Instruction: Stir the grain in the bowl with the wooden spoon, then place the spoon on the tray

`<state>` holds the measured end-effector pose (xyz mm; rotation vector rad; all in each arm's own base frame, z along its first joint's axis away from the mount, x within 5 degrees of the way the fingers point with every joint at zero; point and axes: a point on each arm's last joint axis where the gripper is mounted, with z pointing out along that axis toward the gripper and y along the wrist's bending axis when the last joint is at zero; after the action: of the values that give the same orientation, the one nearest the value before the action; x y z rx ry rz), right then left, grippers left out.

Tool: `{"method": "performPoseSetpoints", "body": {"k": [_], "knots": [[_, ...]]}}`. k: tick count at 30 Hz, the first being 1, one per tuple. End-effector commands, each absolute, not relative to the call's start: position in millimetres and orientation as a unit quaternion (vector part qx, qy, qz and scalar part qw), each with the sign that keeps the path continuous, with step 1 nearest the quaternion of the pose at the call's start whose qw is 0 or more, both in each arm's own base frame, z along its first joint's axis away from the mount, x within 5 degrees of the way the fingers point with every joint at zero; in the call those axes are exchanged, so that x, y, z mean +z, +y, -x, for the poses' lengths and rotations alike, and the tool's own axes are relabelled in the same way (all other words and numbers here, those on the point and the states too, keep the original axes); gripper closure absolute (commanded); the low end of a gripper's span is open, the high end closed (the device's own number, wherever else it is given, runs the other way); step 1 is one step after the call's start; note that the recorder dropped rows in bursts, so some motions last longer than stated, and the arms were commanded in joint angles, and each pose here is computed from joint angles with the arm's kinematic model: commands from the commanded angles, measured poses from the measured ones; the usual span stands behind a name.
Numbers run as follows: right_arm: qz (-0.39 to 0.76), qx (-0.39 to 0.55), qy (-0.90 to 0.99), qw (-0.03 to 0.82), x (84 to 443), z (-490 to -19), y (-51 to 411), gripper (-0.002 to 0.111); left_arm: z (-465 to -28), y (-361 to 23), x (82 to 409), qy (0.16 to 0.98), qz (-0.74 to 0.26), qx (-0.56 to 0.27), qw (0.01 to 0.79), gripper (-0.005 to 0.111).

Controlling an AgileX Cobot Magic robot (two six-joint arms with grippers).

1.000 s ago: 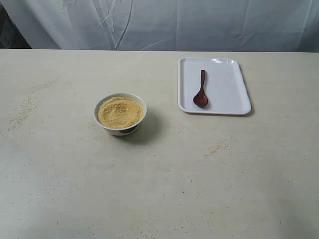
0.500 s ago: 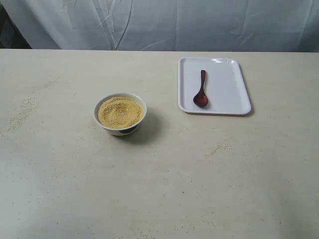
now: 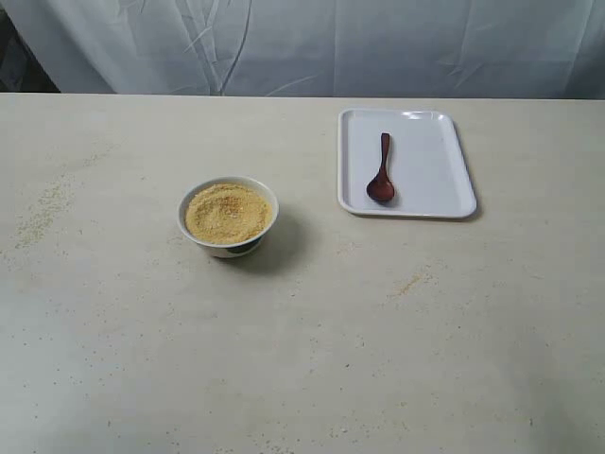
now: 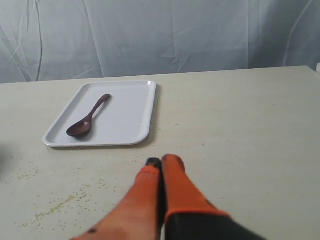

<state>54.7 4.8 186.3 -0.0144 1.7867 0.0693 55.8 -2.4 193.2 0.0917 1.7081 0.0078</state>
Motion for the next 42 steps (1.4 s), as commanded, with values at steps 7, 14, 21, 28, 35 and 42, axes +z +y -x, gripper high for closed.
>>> {"method": "performPoseSetpoints", "body": {"k": [7,14,21,28,35,42], "knots": [[-0.021,0.032,0.777,0.629,186.4,-54.5,2.1,0.108,-55.7,-2.6,193.7,0.75,-0.041,0.001,0.661,0.107],[-0.014,0.022,0.777,0.629,186.3,-54.5,1.5,0.108,-55.7,-2.6,193.7,0.75,-0.041,0.001,0.661,0.107],[-0.014,0.022,0.777,0.629,186.3,-54.5,1.5,0.108,-55.7,-2.6,193.7,0.75,-0.041,0.001,0.661,0.107],[-0.014,0.022,0.777,0.629,186.3,-54.5,1.5,0.108,-55.7,-2.6,193.7,0.75,-0.041,0.001,0.661,0.107],[-0.014,0.022,0.777,0.629,186.3,-54.5,1.5,0.108,-55.7,-2.6,193.7,0.75,-0.041,0.001,0.661,0.107],[-0.014,0.022,0.777,0.629,186.3,-54.5,1.5,0.108,-55.7,-2.6,193.7,0.75,-0.041,0.001,0.661,0.107]]}}
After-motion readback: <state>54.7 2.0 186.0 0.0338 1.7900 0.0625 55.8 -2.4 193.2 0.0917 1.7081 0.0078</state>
